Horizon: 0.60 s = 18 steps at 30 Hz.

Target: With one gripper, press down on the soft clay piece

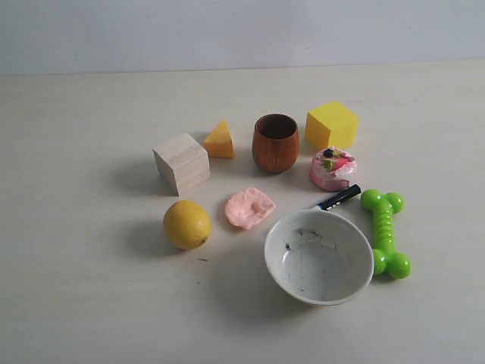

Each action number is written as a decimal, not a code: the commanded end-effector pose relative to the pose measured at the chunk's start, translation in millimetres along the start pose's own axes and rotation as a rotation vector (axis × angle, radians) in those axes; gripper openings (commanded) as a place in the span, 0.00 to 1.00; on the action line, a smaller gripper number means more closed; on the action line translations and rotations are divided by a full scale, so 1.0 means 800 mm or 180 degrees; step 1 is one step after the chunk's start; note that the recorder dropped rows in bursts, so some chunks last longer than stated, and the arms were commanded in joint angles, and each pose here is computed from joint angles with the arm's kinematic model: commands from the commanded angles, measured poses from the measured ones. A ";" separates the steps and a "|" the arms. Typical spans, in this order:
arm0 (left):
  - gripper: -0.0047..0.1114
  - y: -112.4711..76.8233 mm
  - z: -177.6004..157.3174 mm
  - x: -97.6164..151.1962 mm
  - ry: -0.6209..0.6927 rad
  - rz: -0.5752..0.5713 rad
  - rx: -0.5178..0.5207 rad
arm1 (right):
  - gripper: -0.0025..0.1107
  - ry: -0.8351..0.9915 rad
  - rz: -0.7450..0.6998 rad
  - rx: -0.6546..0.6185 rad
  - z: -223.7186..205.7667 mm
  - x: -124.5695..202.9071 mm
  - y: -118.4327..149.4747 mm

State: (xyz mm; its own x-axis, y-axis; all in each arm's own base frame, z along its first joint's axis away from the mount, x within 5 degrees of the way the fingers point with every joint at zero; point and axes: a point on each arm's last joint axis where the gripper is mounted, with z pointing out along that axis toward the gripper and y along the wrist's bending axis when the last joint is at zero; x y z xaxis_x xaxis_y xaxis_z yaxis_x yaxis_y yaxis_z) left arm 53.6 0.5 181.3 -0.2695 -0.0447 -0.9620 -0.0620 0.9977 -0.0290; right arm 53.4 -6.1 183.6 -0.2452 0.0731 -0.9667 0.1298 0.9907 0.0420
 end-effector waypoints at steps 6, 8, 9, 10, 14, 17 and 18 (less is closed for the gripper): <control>0.04 -0.001 0.000 0.000 -0.0028 -0.0069 0.0028 | 0.02 -0.0025 -0.0013 -0.0005 0.000 0.001 0.000; 0.04 -0.001 0.000 0.000 -0.0028 -0.0069 0.0028 | 0.02 -0.0025 -0.0013 -0.0005 0.000 0.001 0.000; 0.04 -0.001 0.000 0.000 -0.0028 -0.0069 0.0028 | 0.02 -0.0025 -0.0013 -0.0005 0.000 0.001 0.000; 0.04 -0.001 0.000 0.000 -0.0028 -0.0069 0.0028 | 0.02 -0.0025 -0.0013 -0.0005 0.000 0.001 0.000; 0.04 -0.001 0.000 0.000 -0.0028 -0.0069 0.0028 | 0.02 -0.0025 -0.0013 -0.0005 0.000 0.001 0.000; 0.04 -0.001 0.000 0.000 -0.0028 -0.0069 0.0028 | 0.02 -0.0025 -0.0013 -0.0005 0.000 0.001 0.000; 0.04 -0.001 0.000 0.000 -0.0028 -0.0069 0.0028 | 0.02 -0.0025 -0.0013 -0.0005 0.000 0.001 0.000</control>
State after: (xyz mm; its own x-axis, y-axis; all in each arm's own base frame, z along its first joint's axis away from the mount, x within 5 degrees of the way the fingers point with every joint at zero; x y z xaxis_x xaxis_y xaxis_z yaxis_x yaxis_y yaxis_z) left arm 53.6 0.4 181.2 -0.2700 -0.0531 -0.9614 -0.0627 0.9973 -0.0374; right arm 53.4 -6.1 183.6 -0.2452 0.0731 -0.9667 0.1298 0.9907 0.0420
